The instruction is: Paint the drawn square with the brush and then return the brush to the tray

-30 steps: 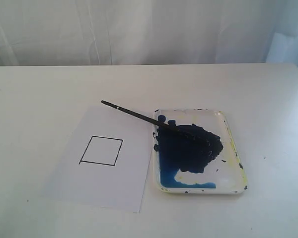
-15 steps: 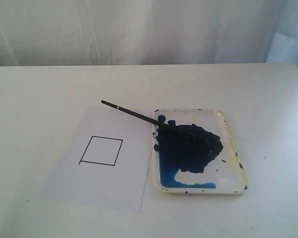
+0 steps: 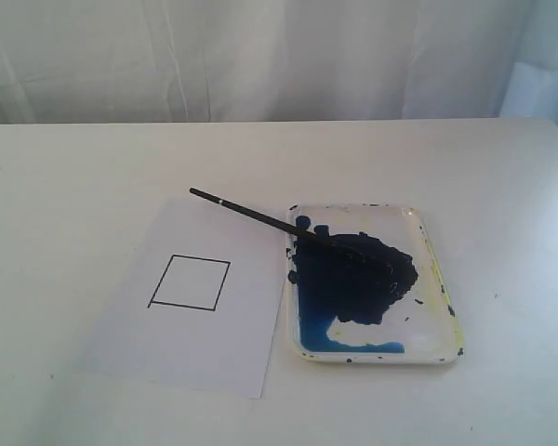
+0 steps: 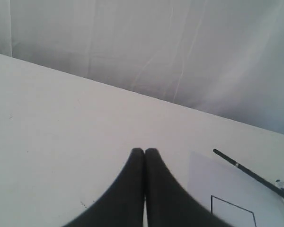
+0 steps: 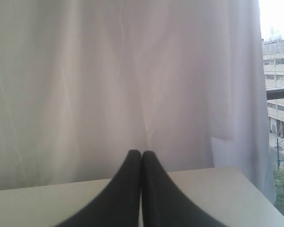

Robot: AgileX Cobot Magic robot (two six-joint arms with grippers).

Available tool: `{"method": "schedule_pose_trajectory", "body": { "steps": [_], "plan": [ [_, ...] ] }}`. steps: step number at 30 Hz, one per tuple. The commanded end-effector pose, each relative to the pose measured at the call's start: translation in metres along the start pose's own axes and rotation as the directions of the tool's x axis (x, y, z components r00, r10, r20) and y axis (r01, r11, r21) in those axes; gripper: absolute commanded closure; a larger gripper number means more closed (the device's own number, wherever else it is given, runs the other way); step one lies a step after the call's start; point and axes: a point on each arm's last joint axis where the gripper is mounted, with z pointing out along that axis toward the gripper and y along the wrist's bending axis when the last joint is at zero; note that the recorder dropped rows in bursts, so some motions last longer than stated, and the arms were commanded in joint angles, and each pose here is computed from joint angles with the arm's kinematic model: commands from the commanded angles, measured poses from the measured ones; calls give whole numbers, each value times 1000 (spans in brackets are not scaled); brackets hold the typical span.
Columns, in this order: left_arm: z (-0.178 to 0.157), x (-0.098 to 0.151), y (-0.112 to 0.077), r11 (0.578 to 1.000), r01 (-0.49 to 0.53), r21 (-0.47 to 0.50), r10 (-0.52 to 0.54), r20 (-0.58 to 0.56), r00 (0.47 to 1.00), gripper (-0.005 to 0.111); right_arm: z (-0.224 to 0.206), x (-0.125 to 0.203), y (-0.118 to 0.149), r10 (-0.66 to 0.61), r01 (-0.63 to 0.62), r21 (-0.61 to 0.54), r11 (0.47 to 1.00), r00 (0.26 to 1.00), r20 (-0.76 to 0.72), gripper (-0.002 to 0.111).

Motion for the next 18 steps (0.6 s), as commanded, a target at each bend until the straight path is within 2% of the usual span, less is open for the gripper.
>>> {"method": "schedule_pose_trajectory", "body": {
  "steps": [1, 7, 10, 14, 18],
  "plan": [
    [-11, -23, -10, 1000, 12, 18, -12, -5, 1000, 107, -2, -20, 4, 12, -12, -5, 1000, 1000, -9, 108],
    [-27, -46, -20, 999, -25, 28, 26, -51, 998, 107, -5, -41, 8, 12, -12, -8, 1000, 1000, -22, 108],
    [-30, -54, -24, 998, -66, 24, 68, -125, 990, 107, -8, -52, 10, 11, -12, -10, 1000, 999, -31, 108],
    [-28, -65, -28, 990, -142, 27, 144, -236, 961, 107, -13, -68, 13, 10, -11, -12, 1000, 999, -43, 108],
    [-18, -75, -32, 979, -201, 42, 203, -365, 909, 107, -10, -81, 15, -1, 1, -9, 1000, 996, -92, 108]
  ]
}}
